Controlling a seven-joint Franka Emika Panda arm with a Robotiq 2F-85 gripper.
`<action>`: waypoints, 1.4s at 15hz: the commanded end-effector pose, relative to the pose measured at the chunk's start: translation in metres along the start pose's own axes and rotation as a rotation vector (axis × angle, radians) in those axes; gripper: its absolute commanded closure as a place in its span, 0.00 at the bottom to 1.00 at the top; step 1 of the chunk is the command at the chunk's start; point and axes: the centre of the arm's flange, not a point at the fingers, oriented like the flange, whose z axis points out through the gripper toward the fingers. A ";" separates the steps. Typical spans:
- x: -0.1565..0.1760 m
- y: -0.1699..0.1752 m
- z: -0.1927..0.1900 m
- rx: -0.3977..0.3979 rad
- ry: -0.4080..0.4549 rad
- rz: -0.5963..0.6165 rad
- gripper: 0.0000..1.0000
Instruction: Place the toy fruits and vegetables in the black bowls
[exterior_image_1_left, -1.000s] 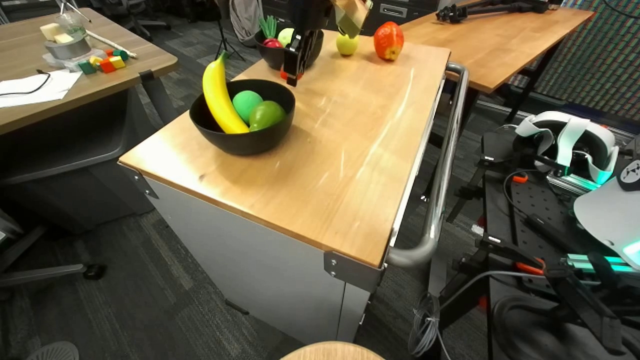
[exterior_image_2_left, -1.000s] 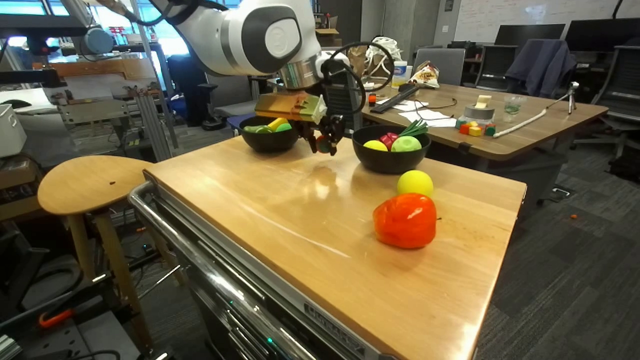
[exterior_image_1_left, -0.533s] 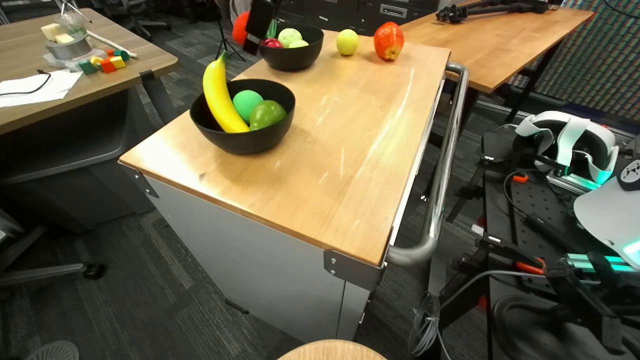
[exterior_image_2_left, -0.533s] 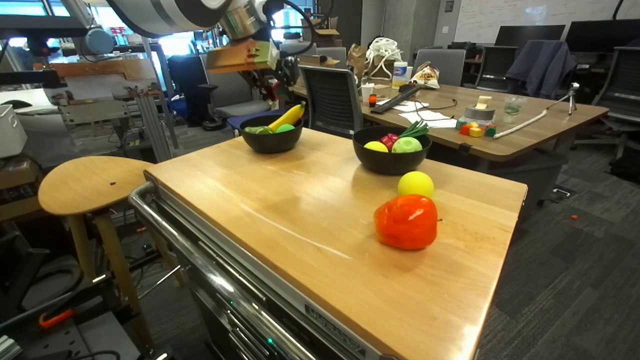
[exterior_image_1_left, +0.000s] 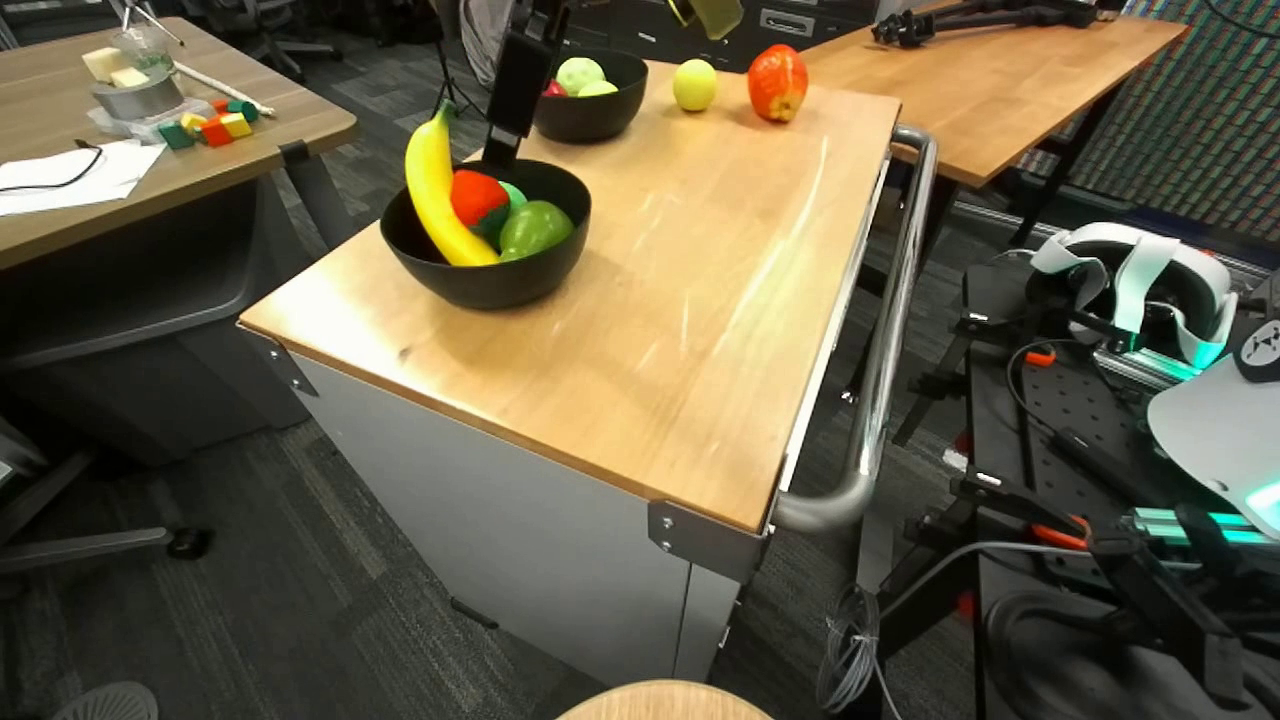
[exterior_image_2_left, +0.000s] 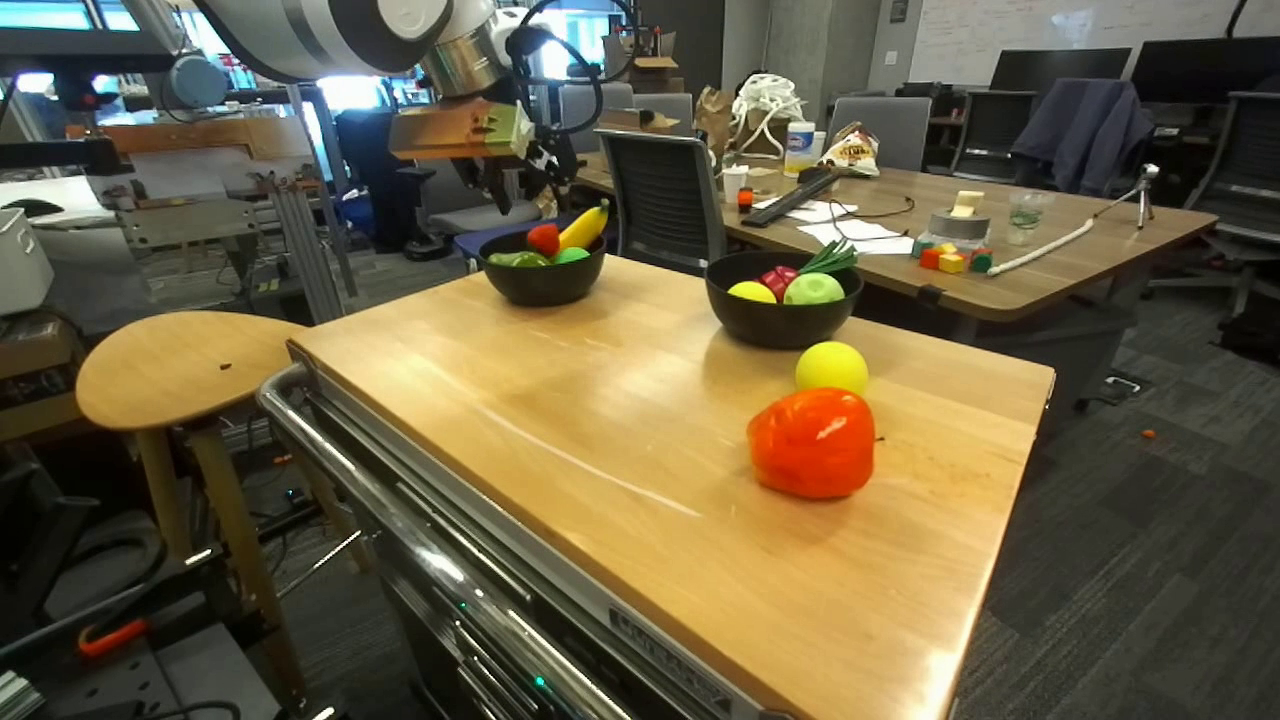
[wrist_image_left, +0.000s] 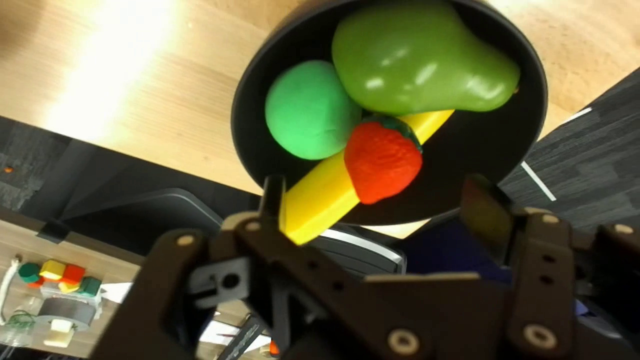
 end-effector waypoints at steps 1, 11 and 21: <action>0.003 0.015 -0.022 -0.002 -0.038 0.008 0.00; -0.076 0.240 -0.057 -0.157 -0.204 0.383 0.00; -0.124 0.240 -0.047 -0.316 -0.384 0.387 0.00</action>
